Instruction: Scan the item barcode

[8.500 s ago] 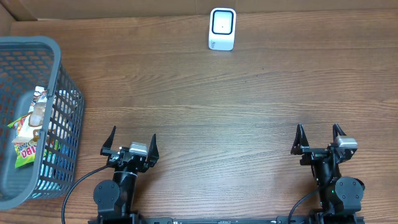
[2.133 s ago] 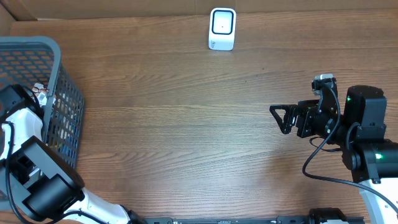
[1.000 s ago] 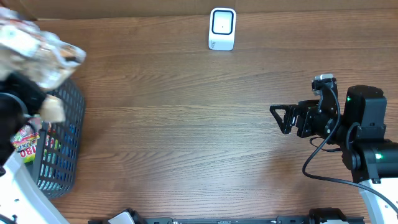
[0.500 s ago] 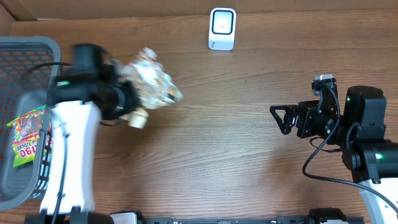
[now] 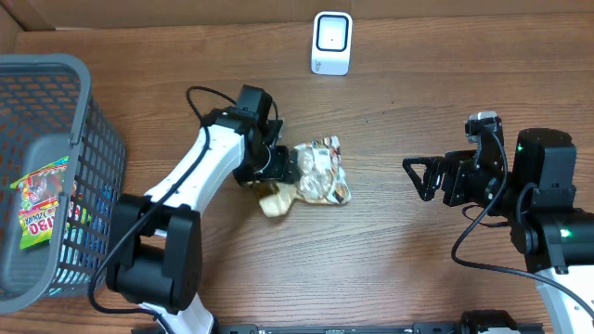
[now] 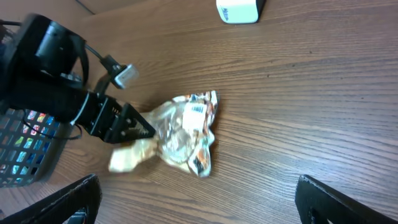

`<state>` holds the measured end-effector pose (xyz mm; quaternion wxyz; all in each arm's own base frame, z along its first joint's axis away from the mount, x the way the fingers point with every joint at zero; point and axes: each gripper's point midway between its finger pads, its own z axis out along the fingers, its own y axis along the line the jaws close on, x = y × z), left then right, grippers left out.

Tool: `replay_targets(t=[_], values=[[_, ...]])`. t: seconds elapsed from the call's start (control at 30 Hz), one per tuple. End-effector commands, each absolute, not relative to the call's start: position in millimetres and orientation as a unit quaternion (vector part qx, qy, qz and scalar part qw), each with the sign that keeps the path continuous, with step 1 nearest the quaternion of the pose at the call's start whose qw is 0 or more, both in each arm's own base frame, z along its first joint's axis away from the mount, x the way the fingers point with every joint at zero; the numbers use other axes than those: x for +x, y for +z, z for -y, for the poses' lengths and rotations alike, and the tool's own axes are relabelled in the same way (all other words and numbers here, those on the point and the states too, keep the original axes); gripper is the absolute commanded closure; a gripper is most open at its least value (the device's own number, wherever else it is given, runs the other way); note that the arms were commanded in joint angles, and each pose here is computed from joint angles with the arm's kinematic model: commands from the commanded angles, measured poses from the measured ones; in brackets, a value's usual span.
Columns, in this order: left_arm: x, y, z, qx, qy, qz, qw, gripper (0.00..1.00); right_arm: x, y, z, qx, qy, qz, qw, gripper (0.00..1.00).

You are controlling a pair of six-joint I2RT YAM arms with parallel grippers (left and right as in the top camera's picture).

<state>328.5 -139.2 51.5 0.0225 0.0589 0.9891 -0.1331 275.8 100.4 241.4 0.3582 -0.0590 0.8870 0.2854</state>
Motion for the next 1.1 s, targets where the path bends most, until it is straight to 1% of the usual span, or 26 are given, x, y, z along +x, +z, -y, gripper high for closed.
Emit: replay_targets(t=[0.0, 0.13, 0.27, 0.37, 0.43, 0.5, 0.6, 0.73, 0.9, 1.07], values=[[348.9, 89.1, 142.8, 0.069, -0.137, -0.986, 0.06, 0.0, 277.8, 251.6, -100.9, -0.064, 0.284, -0.882, 0.371, 0.0], [371.9, 171.5, 134.1, 0.061, -0.131, -0.983, 0.117, 0.0, 277.6, 251.4, -101.0, -0.064, 0.284, -0.882, 0.37, 0.0], [384.1, 283.8, 94.2, -0.001, -0.099, -0.971, 0.216, 0.0, 277.0, 250.9, -101.0, -0.063, 0.285, -0.883, 0.368, 0.0], [367.6, 351.2, 36.3, -0.096, -0.052, -0.956, 0.274, 0.0, 275.9, 249.8, -101.0, -0.062, 0.285, -0.884, 0.365, 0.0], [350.0, 377.3, -1.1, -0.156, -0.03, -0.942, 0.295, 0.01, 275.3, 249.0, -100.9, -0.062, 0.285, -0.885, 0.363, 0.0], [340.7, 399.1, -32.7, -0.195, -0.031, -0.923, 0.329, 0.0, 275.2, 249.0, -101.0, -0.062, 0.285, -0.885, 0.363, 0.0], [317.7, 408.8, -91.9, -0.296, -0.009, -0.891, 0.344, 0.0, 275.2, 248.9, -100.9, -0.062, 0.285, -0.885, 0.363, 0.0], [282.7, 396.4, -169.4, -0.412, 0.033, -0.852, 0.322, 0.0, 274.3, 248.0, -100.9, -0.061, 0.285, -0.886, 0.36, 0.0], [247.3, 345.8, -239.9, -0.513, 0.056, -0.822, 0.24, 0.0, 273.9, 247.6, -100.9, -0.06, 0.285, -0.887, 0.359, 0.0], [246.5, 286.1, -288.7, -0.544, 0.058, -0.815, 0.19, 0.0, 273.8, 247.5, -100.9, -0.06, 0.285, -0.887, 0.359, 0.0]])
